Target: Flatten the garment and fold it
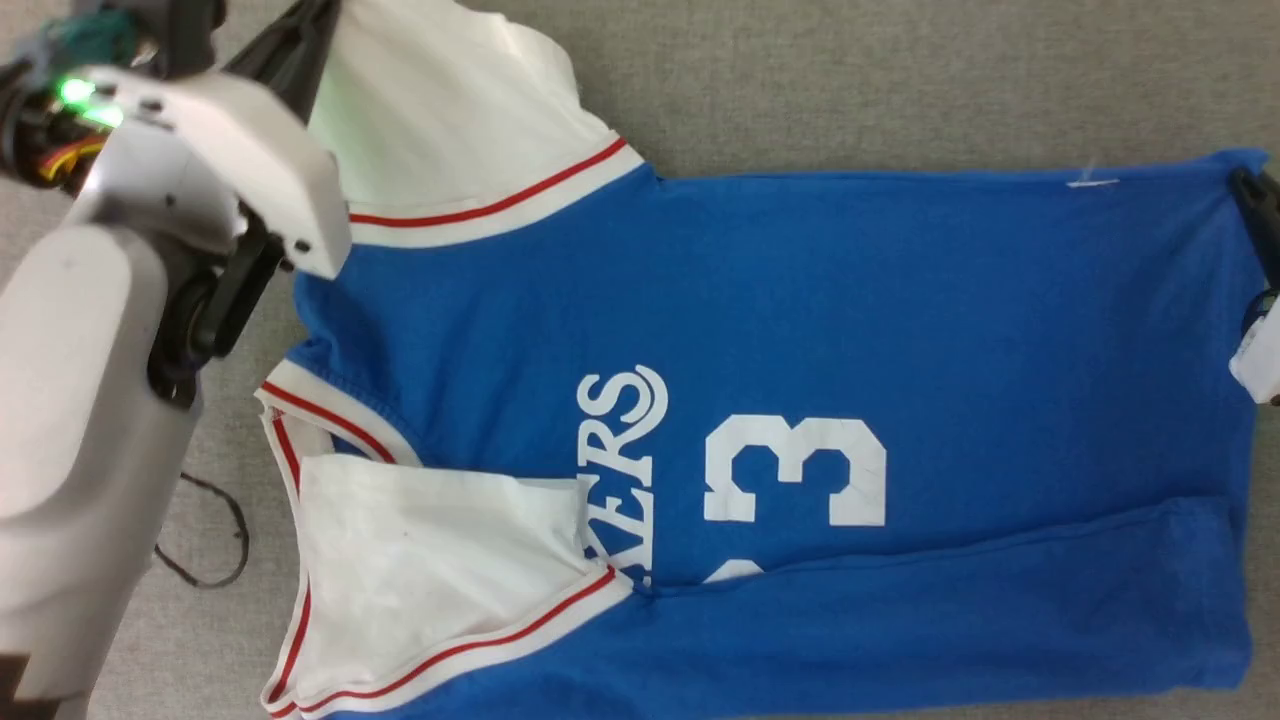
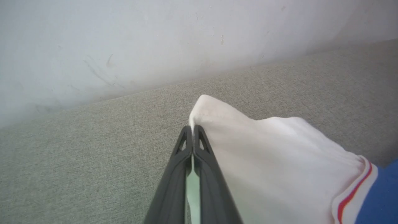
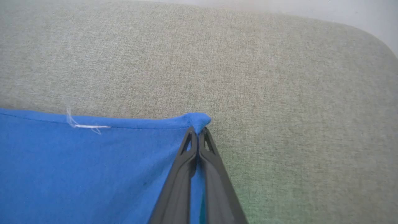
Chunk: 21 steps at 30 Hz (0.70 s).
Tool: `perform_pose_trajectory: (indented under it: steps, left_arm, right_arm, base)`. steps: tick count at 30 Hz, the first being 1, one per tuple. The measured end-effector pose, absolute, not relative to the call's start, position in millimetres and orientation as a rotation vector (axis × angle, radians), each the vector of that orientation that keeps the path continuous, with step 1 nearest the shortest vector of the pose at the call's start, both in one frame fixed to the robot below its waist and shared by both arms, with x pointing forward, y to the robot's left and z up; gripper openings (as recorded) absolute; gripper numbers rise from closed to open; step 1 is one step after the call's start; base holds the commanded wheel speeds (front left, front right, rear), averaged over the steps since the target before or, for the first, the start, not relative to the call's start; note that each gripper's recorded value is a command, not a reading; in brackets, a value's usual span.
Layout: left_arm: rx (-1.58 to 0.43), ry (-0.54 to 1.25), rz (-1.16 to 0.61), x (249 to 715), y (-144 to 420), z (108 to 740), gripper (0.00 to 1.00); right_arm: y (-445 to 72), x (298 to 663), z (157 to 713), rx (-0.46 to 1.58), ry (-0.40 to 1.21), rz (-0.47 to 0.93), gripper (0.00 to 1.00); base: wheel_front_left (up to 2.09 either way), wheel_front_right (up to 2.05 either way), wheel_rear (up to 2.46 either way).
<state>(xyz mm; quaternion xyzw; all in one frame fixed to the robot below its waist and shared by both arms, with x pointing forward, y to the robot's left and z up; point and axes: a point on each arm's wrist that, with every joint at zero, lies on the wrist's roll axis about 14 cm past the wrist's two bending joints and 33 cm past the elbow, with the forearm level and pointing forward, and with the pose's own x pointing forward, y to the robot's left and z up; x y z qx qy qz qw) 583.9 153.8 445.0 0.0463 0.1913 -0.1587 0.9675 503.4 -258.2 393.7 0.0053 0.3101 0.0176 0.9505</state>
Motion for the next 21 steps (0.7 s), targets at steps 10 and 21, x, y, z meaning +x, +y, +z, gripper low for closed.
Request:
perform_pose_trajectory:
  steps: [10,21]
  left_arm:
    - [-0.006,0.135,-0.248,536,173,507,0.0]
    - [-0.083,0.124,-0.18,432,190,521,0.0]
  right_arm:
    - [-270,477,439,0.056,0.497,-0.013,0.0]
    - [-258,415,464,0.153,0.442,-0.036,0.0]
  base:
    - [0.0,0.0,0.0]
    - [0.0,0.0,0.0]
